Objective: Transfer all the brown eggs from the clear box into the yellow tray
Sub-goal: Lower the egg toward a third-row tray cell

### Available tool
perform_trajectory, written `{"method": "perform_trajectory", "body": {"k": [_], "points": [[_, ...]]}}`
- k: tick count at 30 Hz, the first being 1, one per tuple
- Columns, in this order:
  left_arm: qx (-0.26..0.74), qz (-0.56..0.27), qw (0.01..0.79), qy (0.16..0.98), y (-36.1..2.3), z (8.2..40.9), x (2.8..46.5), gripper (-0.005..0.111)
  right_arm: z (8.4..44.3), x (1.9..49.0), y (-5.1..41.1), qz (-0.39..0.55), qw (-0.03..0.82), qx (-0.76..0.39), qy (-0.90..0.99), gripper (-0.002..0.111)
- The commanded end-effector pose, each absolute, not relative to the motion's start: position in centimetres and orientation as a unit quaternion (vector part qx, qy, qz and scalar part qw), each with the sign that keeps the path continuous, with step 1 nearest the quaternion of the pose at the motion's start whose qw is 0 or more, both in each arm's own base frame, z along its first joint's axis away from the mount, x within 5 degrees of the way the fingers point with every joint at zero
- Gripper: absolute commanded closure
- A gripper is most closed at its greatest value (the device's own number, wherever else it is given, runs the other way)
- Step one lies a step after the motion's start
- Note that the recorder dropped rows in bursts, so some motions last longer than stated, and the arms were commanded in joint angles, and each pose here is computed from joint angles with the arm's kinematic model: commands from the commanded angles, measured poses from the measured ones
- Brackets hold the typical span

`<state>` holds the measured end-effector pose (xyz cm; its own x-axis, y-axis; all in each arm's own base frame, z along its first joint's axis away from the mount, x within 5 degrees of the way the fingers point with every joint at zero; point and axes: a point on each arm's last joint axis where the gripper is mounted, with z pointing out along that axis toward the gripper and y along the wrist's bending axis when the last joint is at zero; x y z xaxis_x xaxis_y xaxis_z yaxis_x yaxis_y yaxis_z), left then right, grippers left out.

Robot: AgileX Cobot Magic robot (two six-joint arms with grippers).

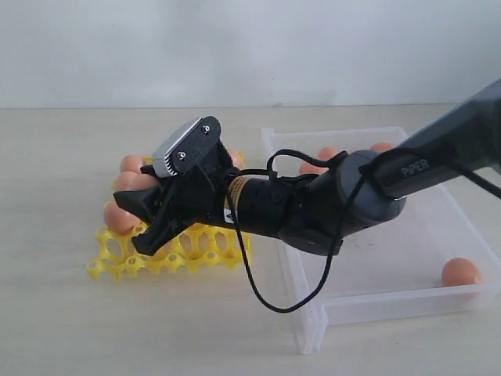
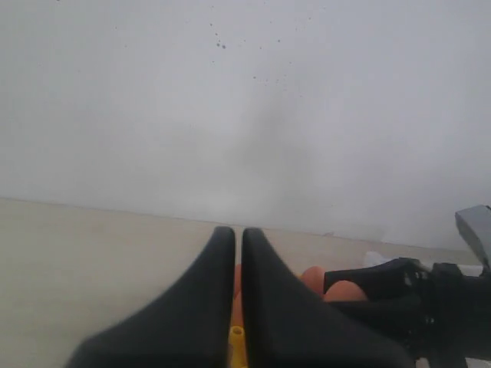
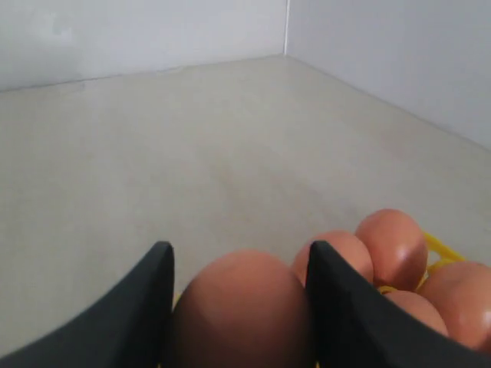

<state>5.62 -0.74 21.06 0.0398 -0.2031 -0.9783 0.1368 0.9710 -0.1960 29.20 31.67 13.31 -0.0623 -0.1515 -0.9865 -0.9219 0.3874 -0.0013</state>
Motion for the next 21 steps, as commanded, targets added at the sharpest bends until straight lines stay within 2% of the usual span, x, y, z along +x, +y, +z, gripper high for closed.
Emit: {"method": "perform_trajectory", "body": {"k": [1,11,21], "points": [[-0.03,-0.125,0.727,0.675,-0.7,21.3,5.6,0.103,12.8,30.3,32.5,0.354,0.53,-0.42,0.646,0.109],[-0.03,-0.125,0.727,0.675,-0.7,21.3,5.6,0.103,11.3,31.7,32.4,0.329,0.517,-0.403,0.68,0.109],[-0.03,-0.125,0.727,0.675,-0.7,21.3,5.6,0.103,11.4,31.9,32.4,0.32,0.526,-0.404,0.677,0.109]]}}
